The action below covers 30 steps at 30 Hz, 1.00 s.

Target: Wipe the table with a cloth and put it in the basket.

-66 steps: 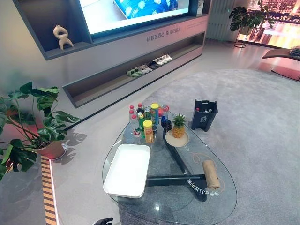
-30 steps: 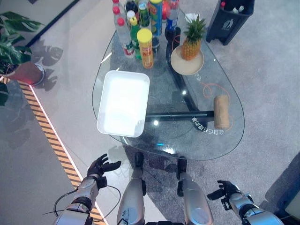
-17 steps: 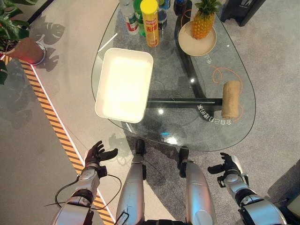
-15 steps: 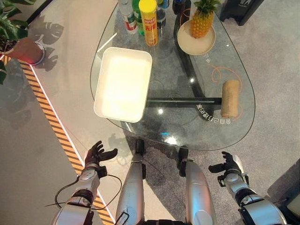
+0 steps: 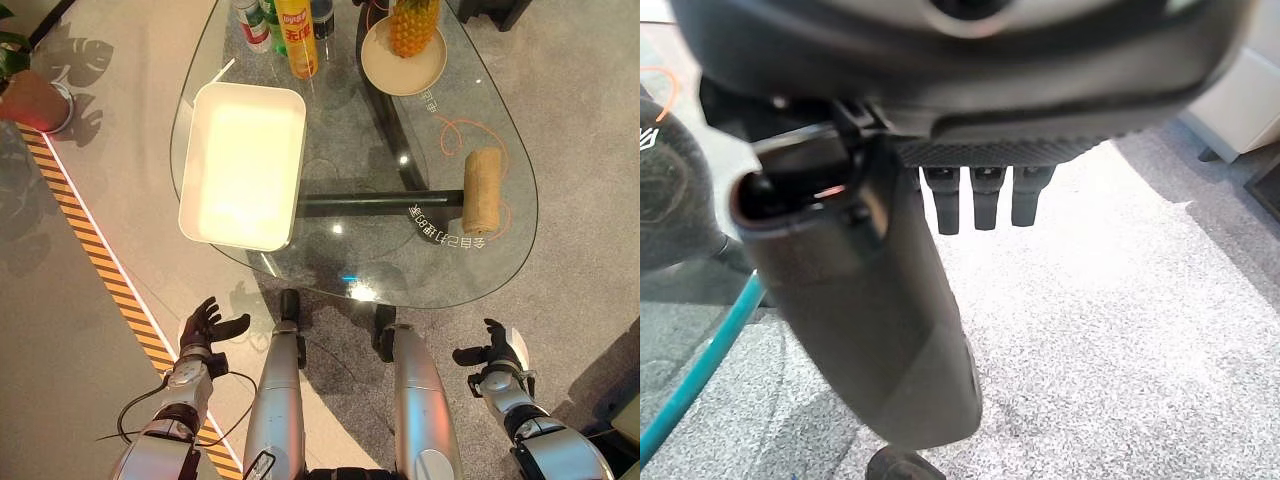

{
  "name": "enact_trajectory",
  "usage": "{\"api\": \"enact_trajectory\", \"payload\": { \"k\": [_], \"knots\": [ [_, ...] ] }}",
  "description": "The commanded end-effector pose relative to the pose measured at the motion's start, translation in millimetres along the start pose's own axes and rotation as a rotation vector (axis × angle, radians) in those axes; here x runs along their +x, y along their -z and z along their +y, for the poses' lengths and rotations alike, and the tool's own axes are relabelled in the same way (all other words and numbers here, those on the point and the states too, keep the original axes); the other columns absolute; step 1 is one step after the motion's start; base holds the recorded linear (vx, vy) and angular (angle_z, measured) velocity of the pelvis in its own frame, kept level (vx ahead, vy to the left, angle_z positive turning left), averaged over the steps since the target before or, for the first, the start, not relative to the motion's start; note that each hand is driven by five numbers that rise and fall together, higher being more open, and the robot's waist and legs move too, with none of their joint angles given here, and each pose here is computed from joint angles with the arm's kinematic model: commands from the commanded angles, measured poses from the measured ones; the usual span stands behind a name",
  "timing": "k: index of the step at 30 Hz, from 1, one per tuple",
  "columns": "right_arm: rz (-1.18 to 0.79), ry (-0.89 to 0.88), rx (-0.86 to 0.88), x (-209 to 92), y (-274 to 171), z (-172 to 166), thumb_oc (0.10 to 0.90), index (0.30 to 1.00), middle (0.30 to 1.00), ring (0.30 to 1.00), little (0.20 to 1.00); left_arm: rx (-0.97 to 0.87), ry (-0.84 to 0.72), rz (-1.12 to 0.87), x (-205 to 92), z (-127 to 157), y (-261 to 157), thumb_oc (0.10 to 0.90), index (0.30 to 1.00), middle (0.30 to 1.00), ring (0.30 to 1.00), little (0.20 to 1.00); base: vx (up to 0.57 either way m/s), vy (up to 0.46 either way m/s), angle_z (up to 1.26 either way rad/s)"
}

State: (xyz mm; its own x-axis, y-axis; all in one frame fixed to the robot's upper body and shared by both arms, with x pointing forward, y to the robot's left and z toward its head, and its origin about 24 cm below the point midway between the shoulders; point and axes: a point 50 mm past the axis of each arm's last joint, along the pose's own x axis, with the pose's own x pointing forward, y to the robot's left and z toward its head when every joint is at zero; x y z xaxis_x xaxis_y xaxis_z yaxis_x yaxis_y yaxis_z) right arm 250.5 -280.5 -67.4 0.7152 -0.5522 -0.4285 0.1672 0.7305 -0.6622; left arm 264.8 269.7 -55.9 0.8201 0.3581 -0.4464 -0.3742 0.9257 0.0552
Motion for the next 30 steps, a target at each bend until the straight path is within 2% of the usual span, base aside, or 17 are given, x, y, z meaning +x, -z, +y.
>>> {"api": "enact_trajectory", "payload": {
  "k": [1, 5, 12, 13, 18, 30],
  "knots": [
    [0.067, 0.156, 0.049, 0, 28, -30, 0.8, 0.9, 0.9, 0.9, 0.9, -0.027, -0.084, -0.024, -7, 24, 8, 0.8, 0.9, 0.9, 0.9, 0.9, 0.0, 0.0, 0.0],
    [0.088, 0.24, 0.14, 3, 26, -40, 0.8, 0.9, 0.9, 0.9, 0.9, -0.028, -0.083, -0.027, -5, 24, 6, 0.8, 0.9, 0.9, 0.9, 0.9, 0.0, 0.0, 0.0],
    [0.037, 0.483, 0.488, 13, -2, -83, 0.8, 0.9, 0.9, 0.9, 0.9, -0.017, -0.08, -0.024, -4, 25, 2, 0.8, 0.9, 0.9, 0.9, 0.9, 0.0, 0.0, 0.0],
    [0.0, 0.531, 0.56, 15, -12, -94, 0.8, 0.9, 0.9, 0.9, 0.9, -0.013, -0.076, -0.028, -3, 24, 1, 0.8, 0.9, 0.9, 0.9, 0.9, 0.0, 0.0, 0.0],
    [-0.139, 0.627, 0.679, 15, -43, -118, 0.8, 0.9, 0.9, 0.9, 0.9, -0.009, -0.074, -0.028, -3, 24, 0, 0.8, 0.9, 0.9, 0.9, 0.9, 0.0, 0.0, 0.0],
    [-0.454, 0.717, 0.95, 3, -116, -165, 0.8, 0.9, 0.9, 0.9, 0.9, -0.017, -0.069, -0.034, 2, 22, -12, 0.8, 0.9, 0.9, 0.9, 0.9, 0.0, 0.001, 0.0]
  ]
}}
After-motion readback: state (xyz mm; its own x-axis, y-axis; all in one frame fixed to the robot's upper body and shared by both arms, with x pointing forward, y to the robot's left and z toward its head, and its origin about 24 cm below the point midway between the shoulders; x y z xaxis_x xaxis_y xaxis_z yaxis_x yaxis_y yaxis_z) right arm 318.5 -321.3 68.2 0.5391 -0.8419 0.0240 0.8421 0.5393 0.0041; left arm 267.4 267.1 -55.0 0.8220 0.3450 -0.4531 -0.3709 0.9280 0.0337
